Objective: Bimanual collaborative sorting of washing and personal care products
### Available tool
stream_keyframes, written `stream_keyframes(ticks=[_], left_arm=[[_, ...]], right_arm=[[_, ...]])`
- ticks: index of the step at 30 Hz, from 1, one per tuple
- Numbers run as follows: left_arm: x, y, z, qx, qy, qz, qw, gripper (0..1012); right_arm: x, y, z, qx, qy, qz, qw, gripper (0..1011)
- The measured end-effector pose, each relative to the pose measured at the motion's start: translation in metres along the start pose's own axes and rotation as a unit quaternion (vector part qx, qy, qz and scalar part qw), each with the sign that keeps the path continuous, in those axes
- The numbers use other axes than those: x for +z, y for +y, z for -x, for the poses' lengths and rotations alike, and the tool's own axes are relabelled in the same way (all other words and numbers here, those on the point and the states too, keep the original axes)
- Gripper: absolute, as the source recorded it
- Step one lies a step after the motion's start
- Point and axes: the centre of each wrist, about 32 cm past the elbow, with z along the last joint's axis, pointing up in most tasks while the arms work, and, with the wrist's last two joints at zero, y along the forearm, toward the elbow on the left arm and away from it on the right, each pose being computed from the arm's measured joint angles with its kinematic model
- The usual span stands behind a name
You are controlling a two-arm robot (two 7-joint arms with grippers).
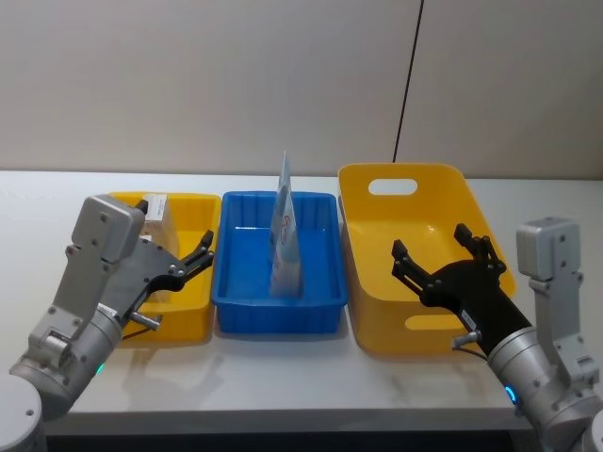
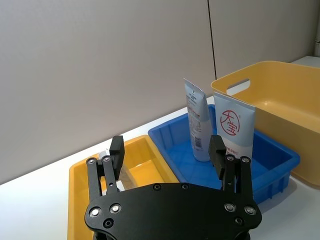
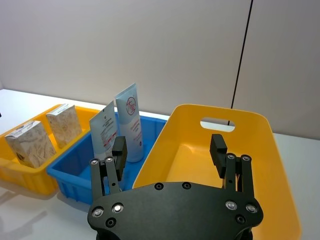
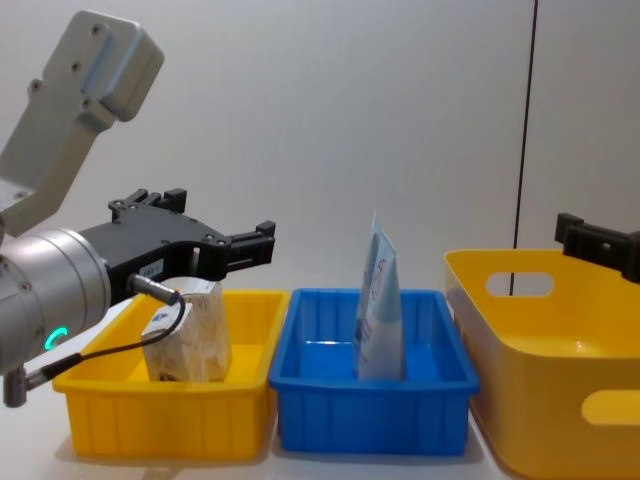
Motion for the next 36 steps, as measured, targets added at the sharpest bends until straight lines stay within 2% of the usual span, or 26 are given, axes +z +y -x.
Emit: stream_keyframes(ticks=[36], left_arm=[[0.0000,0.0000,0.0000,0.000,0.000,0.000,1.0000,1001]], right_arm=[[0.0000,0.0000,0.0000,0.000,0.000,0.000,1.0000,1002]])
